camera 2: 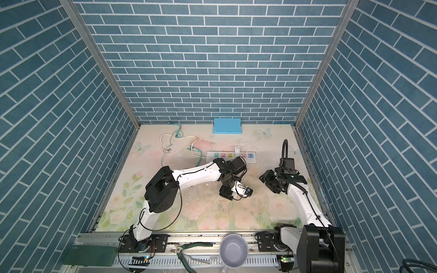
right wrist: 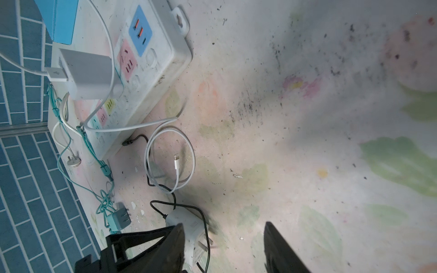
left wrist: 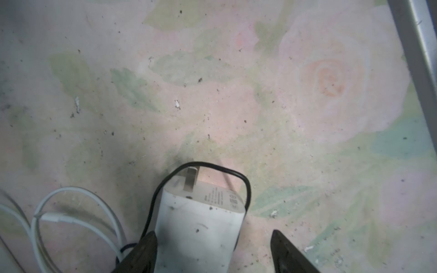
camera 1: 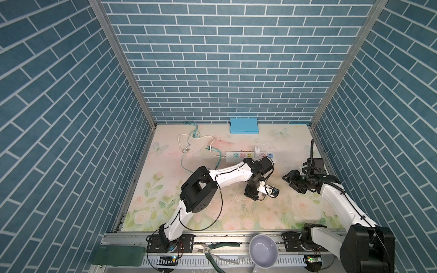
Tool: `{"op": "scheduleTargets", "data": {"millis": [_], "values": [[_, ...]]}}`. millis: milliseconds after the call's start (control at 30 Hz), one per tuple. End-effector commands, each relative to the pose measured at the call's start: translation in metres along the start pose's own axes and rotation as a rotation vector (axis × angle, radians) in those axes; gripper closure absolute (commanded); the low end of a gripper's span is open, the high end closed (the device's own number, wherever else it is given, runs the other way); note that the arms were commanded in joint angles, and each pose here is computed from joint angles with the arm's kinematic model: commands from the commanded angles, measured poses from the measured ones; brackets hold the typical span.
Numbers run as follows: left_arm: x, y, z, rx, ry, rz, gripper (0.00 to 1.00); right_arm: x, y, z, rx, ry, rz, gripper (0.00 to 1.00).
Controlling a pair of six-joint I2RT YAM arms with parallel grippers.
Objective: Insert plugs into power strip
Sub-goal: Pick up the plug from the center of the table.
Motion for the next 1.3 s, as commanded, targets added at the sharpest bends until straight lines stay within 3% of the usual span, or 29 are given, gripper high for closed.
{"op": "scheduleTargets", "data": {"millis": [0,267,467,733,933,1067,1267], "values": [[0.014,0.011,-0.002,0.035,0.015,0.021,0.23,0.000,0.000,0.000,-0.017,0.000,0.021,0.46],[0.038,0.024,-0.007,0.054,0.125,-0.006,0.23,0.002,-0.001,0.001,-0.013,-0.003,0.033,0.46],[0.037,0.025,0.000,0.052,0.080,-0.011,0.25,0.003,-0.003,0.001,-0.009,-0.008,0.035,0.46],[0.022,0.025,0.005,-0.036,0.101,-0.039,0.46,0.008,-0.007,-0.003,-0.011,0.017,0.043,0.46],[-0.010,0.041,0.027,-0.274,0.006,0.007,0.47,0.007,0.000,0.000,-0.065,0.075,0.067,0.46],[-0.037,0.070,0.037,-0.593,-0.048,0.046,0.46,-0.002,0.007,0.006,-0.101,0.051,0.079,0.46],[-0.069,0.084,0.030,-0.917,-0.089,0.002,0.54,-0.019,0.013,0.011,-0.178,-0.032,0.050,0.46]]}}
Point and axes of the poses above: each gripper's point midway between its finger pads, its own x axis out along the fingers, its own y axis along the line the jaws close on, z = x × y, the point moved 7 cm from there along -x, back along the fingers, and after that the axes turned 11 degrees about -x, right-handed, at the moved point
